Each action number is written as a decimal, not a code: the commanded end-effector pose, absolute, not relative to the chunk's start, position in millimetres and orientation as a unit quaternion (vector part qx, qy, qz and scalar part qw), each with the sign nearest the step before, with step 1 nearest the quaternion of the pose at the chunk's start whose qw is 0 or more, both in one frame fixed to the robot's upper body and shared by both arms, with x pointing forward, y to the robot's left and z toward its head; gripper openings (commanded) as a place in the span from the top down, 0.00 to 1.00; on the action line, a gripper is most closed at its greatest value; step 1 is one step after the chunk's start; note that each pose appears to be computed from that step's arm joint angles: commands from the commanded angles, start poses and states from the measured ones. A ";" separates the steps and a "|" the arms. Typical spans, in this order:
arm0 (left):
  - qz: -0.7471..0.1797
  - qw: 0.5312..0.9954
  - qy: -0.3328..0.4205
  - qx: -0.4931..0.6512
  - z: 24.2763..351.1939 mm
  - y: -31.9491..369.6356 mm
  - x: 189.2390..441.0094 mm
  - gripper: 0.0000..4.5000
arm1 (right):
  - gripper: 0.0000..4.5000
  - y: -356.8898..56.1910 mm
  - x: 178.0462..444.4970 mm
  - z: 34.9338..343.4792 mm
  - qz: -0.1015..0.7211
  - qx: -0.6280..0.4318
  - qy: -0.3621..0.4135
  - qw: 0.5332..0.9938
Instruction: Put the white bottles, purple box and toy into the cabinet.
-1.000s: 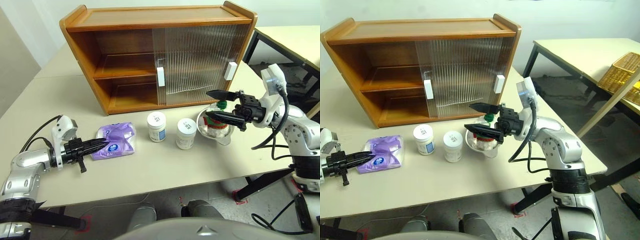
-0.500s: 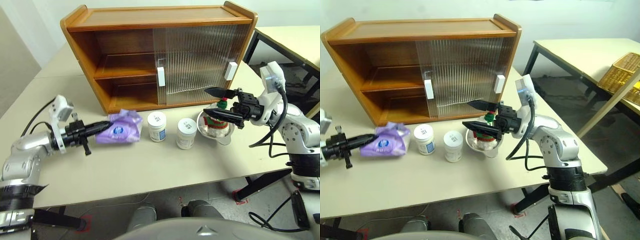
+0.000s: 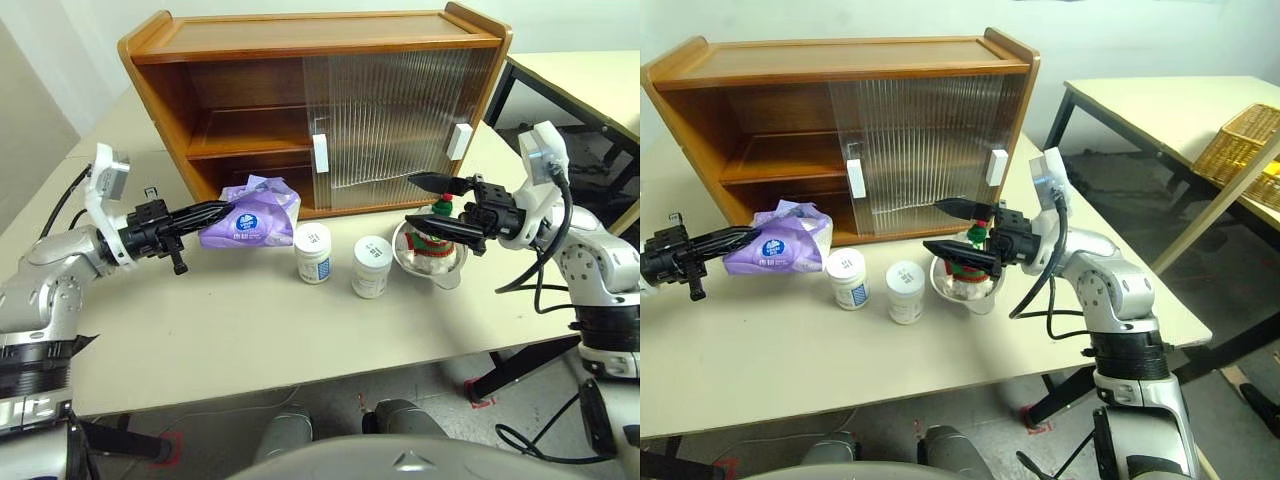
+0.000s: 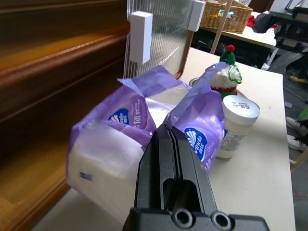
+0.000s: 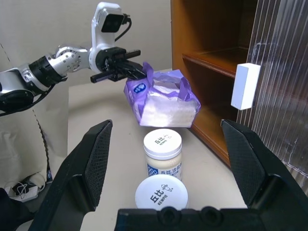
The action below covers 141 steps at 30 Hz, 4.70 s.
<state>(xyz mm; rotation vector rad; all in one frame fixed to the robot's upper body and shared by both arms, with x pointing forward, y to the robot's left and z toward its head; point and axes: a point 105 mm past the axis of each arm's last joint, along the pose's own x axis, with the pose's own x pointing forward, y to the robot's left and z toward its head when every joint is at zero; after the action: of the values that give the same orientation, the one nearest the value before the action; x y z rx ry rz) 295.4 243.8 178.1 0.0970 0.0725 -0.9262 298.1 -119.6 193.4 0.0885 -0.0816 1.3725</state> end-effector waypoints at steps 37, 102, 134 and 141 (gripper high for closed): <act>-0.312 0.934 -0.067 0.162 236.5 255.2 408.1 1.00 | 0.00 -115.5 295.8 194.2 0.631 0.036 -0.045 0.774; -0.269 0.960 -0.083 0.011 210.6 207.9 338.8 0.16 | 0.00 -115.5 296.6 190.4 0.643 0.038 -0.028 0.764; -0.096 0.993 -0.074 0.006 180.7 196.2 399.9 1.00 | 0.00 -113.5 294.7 192.7 0.641 0.036 -0.033 0.766; -0.121 0.990 -0.077 0.001 181.2 185.9 403.9 1.00 | 0.00 -114.4 292.9 191.5 0.638 0.037 -0.032 0.769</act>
<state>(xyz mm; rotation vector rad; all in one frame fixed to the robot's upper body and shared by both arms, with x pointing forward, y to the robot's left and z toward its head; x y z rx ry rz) 401.7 189.1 183.2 -0.0024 -0.1614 -0.2291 294.0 -114.7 190.9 0.0836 -0.0739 1.3840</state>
